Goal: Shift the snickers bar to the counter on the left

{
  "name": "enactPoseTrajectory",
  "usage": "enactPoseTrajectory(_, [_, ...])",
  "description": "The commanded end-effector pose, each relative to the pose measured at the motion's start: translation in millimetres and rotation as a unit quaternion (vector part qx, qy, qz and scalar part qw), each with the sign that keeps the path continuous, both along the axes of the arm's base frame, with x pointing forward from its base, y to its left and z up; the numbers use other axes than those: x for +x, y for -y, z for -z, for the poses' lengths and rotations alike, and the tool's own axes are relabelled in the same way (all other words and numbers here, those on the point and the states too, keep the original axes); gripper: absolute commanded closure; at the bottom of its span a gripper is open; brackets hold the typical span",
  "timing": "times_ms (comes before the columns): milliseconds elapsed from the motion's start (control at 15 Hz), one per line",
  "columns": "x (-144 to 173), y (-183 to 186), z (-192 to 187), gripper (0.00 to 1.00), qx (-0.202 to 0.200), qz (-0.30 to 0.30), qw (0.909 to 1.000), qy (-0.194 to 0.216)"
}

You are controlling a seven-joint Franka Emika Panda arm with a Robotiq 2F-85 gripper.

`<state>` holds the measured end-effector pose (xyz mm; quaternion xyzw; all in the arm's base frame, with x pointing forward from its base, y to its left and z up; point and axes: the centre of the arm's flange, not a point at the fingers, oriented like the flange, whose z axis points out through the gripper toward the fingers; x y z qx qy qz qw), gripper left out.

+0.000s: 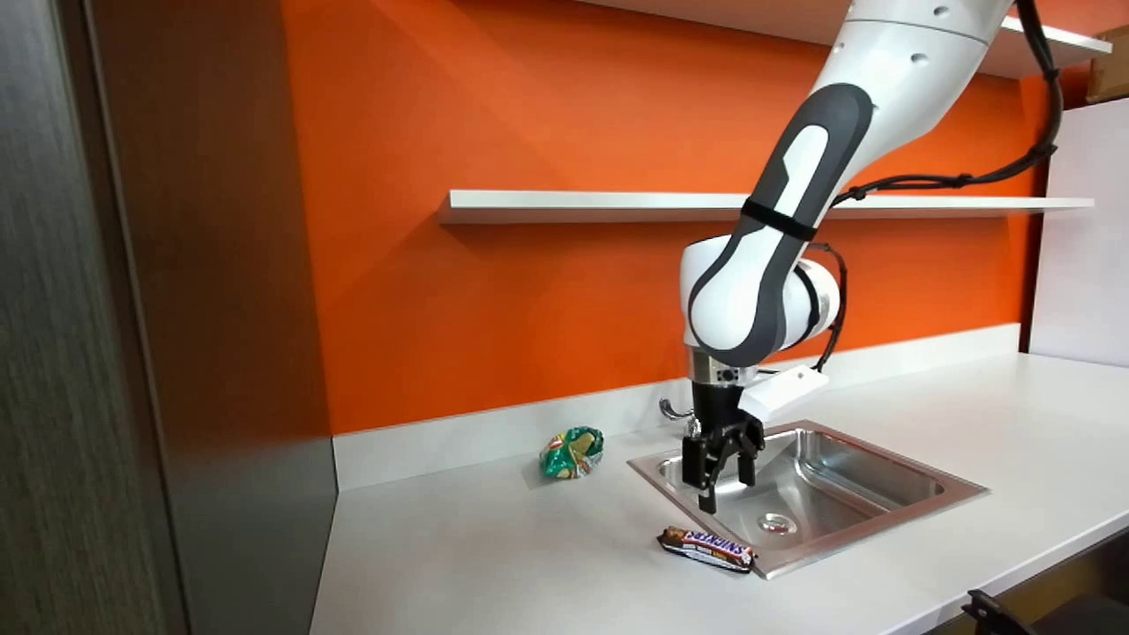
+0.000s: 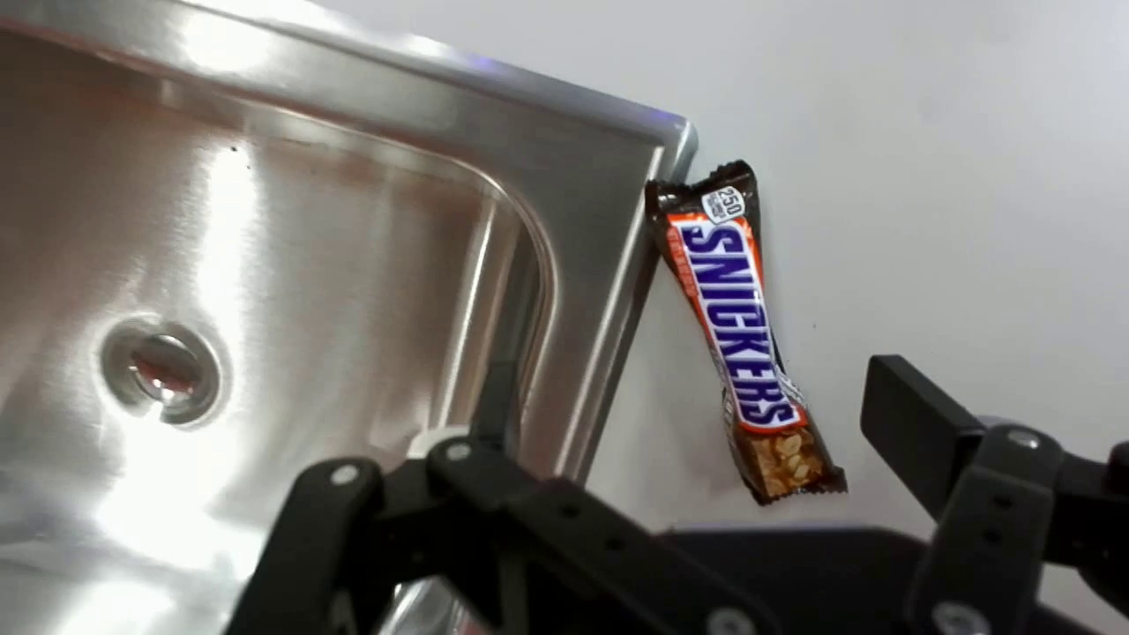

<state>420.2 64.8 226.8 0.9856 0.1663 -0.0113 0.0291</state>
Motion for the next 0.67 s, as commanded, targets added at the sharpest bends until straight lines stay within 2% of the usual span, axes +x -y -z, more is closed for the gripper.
enactPoseTrajectory(0, [-27,21,-25,0.00,-0.008,0.078,0.9968,0.017])
enactPoseTrajectory(400, [-54,47,-35,0.00,-0.013,0.164,0.9859,0.029])
enactPoseTrajectory(467, [-33,42,-22,0.00,-0.002,0.139,0.9901,0.022])
enactPoseTrajectory(600, [-40,46,-24,0.00,-0.003,0.152,0.9881,0.025])
